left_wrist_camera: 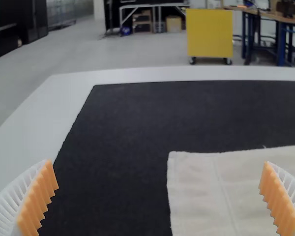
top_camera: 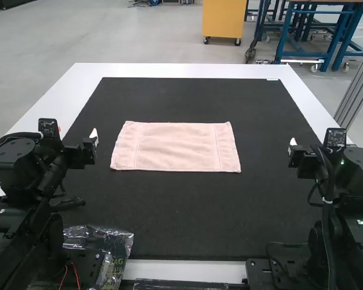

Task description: Fold the towel.

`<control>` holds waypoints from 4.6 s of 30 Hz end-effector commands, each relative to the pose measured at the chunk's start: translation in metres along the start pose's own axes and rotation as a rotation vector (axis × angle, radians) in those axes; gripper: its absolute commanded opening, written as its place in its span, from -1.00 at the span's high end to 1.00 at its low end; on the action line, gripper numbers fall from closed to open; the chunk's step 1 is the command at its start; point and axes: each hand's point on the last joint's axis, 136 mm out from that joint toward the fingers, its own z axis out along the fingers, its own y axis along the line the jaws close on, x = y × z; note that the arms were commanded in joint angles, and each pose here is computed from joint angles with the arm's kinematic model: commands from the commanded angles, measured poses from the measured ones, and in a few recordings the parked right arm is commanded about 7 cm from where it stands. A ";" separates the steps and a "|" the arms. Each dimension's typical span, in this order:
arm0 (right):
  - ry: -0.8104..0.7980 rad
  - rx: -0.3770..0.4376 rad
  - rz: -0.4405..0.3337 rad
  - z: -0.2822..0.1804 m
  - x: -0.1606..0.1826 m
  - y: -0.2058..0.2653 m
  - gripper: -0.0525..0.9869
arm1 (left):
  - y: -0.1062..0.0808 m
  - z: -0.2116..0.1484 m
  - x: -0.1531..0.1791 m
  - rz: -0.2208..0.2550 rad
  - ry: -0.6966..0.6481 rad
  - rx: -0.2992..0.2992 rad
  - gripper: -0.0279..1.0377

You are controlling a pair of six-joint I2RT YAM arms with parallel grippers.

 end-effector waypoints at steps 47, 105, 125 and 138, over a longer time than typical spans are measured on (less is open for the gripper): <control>-0.401 0.022 -0.283 -0.024 -0.141 0.000 -0.85 | 0.007 -0.019 -0.106 0.308 -0.336 -0.083 -0.84; 0.493 -0.475 0.085 0.226 0.083 0.172 -0.85 | -0.002 0.254 0.143 0.003 0.568 0.215 -0.84; 0.527 -0.475 0.068 0.264 0.128 0.183 -0.85 | -0.005 0.287 0.171 0.037 0.585 0.220 -0.81; 0.577 -0.495 0.003 0.264 0.148 0.187 -0.24 | -0.007 0.274 0.201 0.073 0.656 0.244 -0.52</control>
